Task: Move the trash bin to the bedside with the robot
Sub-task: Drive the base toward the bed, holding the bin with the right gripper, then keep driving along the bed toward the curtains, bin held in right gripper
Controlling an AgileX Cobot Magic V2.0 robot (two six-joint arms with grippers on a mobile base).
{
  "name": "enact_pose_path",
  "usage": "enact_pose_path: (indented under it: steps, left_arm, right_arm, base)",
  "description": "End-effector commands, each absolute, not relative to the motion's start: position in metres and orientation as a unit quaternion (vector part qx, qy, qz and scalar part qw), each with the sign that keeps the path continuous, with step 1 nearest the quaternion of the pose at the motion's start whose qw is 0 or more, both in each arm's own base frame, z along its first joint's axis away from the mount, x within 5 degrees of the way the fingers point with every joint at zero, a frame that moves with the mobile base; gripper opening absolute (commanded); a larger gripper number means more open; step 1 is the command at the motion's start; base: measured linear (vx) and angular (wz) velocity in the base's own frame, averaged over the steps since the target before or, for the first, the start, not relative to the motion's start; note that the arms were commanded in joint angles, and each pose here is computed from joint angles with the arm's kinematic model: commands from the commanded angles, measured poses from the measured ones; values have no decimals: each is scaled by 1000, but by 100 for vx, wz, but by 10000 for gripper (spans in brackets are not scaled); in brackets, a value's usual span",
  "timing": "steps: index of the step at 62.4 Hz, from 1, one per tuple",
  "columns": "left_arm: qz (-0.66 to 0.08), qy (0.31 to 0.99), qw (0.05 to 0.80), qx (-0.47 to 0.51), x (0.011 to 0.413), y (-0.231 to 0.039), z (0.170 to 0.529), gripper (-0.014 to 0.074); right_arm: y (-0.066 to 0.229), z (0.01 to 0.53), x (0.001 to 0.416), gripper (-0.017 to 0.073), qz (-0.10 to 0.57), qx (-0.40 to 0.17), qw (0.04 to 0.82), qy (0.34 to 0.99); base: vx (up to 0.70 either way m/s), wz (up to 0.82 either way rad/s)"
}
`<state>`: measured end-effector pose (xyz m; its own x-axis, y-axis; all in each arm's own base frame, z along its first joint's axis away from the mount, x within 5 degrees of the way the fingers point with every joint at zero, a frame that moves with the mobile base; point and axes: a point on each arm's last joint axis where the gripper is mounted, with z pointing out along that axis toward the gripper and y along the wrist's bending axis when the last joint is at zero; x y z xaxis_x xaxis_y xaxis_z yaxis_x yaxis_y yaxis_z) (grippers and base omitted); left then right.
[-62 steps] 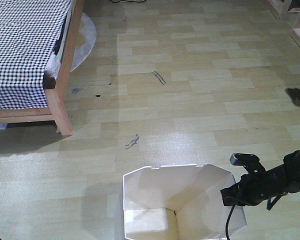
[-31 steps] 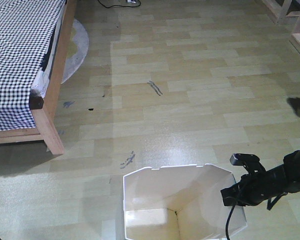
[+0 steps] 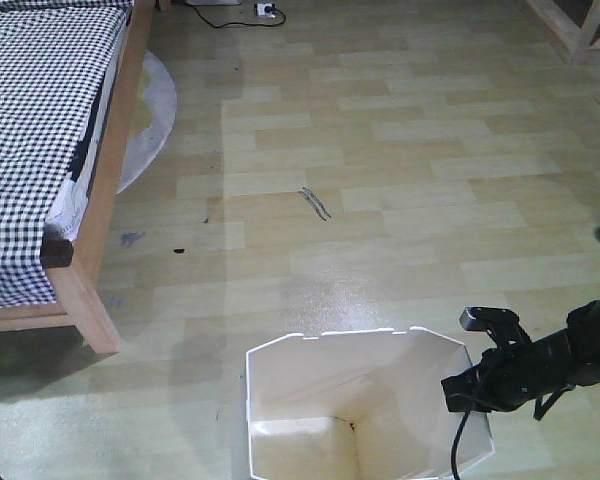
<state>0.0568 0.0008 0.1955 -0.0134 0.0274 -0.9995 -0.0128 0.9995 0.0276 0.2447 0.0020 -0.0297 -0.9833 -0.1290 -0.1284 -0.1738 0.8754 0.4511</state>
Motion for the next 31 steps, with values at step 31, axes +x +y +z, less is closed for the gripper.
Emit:
enact_pose_path:
  steps: [31]
  left_arm:
    - [3,684,729,0,56,0,199,-6]
  right_arm:
    - [17,-2,256,-5,337,-84,100,932]
  base:
    - [32,-3]
